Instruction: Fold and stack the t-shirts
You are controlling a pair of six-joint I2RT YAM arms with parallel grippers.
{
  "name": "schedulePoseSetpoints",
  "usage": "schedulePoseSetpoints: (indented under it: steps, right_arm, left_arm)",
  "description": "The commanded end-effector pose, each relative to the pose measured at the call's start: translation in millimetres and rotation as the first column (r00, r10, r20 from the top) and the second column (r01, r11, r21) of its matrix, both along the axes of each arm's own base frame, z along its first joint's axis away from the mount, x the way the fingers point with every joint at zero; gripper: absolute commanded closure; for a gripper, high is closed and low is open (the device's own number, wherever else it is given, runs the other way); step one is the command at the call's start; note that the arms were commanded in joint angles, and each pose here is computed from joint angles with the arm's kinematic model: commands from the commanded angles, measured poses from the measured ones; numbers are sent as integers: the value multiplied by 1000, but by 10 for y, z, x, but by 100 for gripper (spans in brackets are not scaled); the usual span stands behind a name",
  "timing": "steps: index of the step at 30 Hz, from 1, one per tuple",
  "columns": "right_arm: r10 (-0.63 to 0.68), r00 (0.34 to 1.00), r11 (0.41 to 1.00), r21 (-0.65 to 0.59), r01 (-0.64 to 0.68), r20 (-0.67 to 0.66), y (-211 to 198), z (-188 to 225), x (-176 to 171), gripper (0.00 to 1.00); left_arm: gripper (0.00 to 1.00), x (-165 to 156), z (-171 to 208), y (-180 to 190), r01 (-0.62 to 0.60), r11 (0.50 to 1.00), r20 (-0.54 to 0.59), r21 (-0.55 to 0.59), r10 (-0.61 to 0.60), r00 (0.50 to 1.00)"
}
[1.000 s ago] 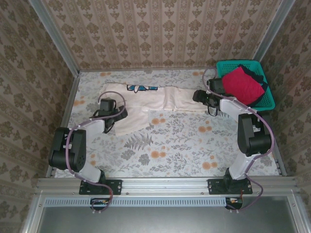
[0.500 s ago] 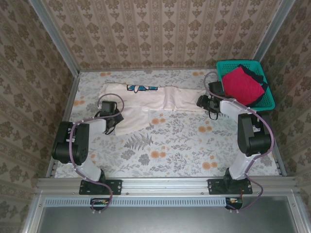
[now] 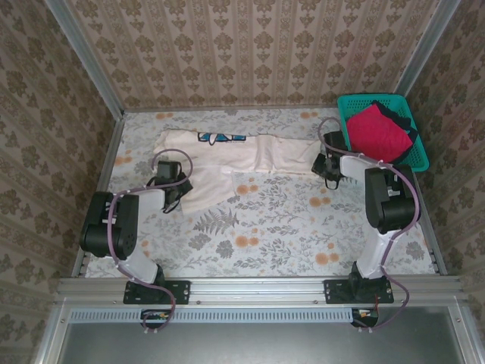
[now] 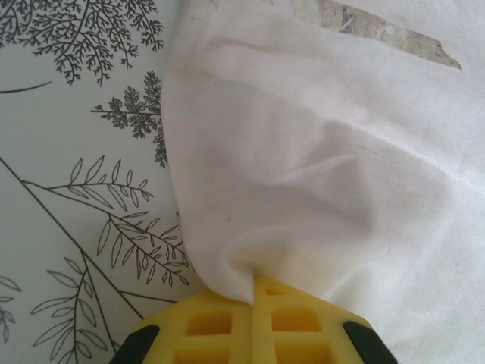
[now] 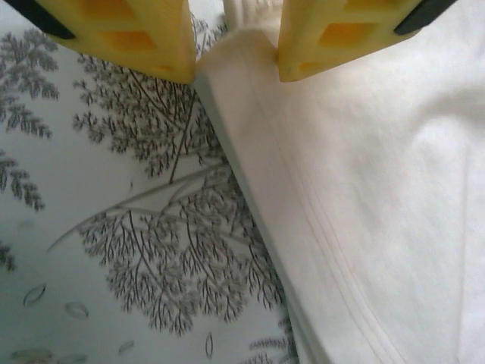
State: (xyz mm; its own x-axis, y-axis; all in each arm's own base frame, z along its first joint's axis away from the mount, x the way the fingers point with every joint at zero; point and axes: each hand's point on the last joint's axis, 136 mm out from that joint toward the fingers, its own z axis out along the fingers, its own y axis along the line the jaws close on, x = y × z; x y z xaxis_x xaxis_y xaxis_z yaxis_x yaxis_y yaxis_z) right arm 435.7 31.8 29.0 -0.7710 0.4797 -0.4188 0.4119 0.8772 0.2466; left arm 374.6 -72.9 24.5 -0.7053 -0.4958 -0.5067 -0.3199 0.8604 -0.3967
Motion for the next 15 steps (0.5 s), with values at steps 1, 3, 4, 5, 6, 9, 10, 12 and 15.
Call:
schedulePoseSetpoints:
  steps: [1, 3, 4, 5, 6, 9, 10, 12, 15]
  right_arm:
    - [-6, 999, 999, -53, 8, 47, -89, 135, 142, 60]
    - [3, 999, 999, -49, 0, 52, -91, 157, 178, 56]
    - [5, 999, 999, -42, -4, 46, -88, 148, 189, 57]
    - [7, 999, 1000, -30, -6, 40, -76, 137, 197, 58]
    - [4, 999, 1000, -20, -3, 41, -67, 132, 201, 59]
    - [-18, 999, 1000, 9, 18, 38, -45, 87, 156, 56]
    - [-24, 999, 1000, 14, 23, 31, -43, 67, 136, 52]
    - [-28, 1000, 999, 16, 28, 14, -45, 6, 92, 49]
    - [-27, 1000, 1000, 13, 28, -13, -52, -73, 68, 48]
  left_arm:
    - [100, -33, 66, 3, 11, 1000, 12, -7, -11, 1000]
    - [100, -33, 75, 12, 13, 1000, 12, 0, -13, 1000]
    - [100, -26, 86, 16, 14, 1000, 14, 3, -14, 1000]
    - [100, -25, 91, 15, 15, 1000, 13, 2, -15, 1000]
    - [100, -23, 100, 12, 15, 1000, 15, 1, -15, 1000]
    - [100, -34, 104, 15, 16, 1000, 14, 3, -16, 1000]
    - [100, -38, 105, 16, 17, 1000, 15, 4, -18, 1000]
    - [100, -46, 95, 12, 22, 1000, 13, 6, -22, 1000]
    - [100, -49, 91, 2, 29, 1000, 12, 3, -29, 1000]
